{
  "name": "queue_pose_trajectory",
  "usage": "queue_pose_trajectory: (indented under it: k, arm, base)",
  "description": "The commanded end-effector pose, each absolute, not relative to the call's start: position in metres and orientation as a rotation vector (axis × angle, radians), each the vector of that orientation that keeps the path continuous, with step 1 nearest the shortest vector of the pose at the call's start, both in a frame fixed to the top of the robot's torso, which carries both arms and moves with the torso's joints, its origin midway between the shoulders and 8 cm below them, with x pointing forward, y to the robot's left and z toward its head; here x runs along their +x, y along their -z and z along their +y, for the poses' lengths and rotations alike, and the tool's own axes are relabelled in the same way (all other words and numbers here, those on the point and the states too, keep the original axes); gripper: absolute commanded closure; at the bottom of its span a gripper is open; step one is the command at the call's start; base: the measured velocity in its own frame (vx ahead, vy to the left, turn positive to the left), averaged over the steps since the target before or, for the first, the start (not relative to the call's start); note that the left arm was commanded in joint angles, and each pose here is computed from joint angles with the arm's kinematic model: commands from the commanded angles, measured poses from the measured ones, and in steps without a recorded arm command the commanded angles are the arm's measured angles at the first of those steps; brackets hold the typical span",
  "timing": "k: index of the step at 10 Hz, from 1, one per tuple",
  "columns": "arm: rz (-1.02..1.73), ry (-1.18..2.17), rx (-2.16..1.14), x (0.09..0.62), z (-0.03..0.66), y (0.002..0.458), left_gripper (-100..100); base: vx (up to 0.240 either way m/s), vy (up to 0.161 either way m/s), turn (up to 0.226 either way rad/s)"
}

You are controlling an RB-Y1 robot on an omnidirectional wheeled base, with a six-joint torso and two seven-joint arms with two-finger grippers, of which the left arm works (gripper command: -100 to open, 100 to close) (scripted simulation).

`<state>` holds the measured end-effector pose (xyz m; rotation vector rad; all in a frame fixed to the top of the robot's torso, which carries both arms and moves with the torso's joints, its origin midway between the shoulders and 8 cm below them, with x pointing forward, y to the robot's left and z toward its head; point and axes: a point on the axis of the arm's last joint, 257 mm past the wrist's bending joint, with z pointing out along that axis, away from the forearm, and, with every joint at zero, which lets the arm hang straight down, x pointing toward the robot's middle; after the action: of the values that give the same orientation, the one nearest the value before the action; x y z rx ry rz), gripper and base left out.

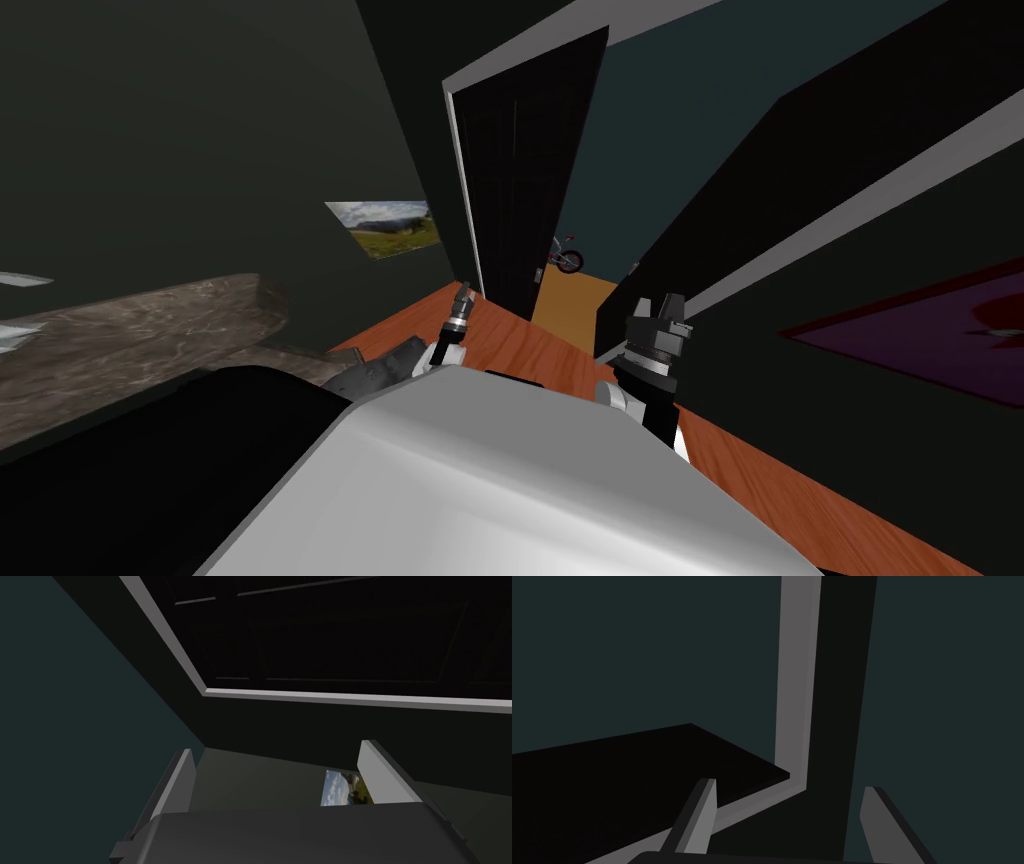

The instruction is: Push the door open

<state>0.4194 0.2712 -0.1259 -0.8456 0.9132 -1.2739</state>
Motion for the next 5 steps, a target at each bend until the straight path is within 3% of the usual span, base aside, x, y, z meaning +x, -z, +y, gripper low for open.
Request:
queue_pose_trajectory:
  k: [1, 5]
  arm:
    - [0.929, 1.278, -0.857, 0.423, 0.269, 0.137, -100]
    - [0.968, 1.287, -0.885, 0.430, 0.261, 0.165, -100]
  base:
    - [0.106, -0.036, -0.051]
    - [0.100, -0.014, -0.054]
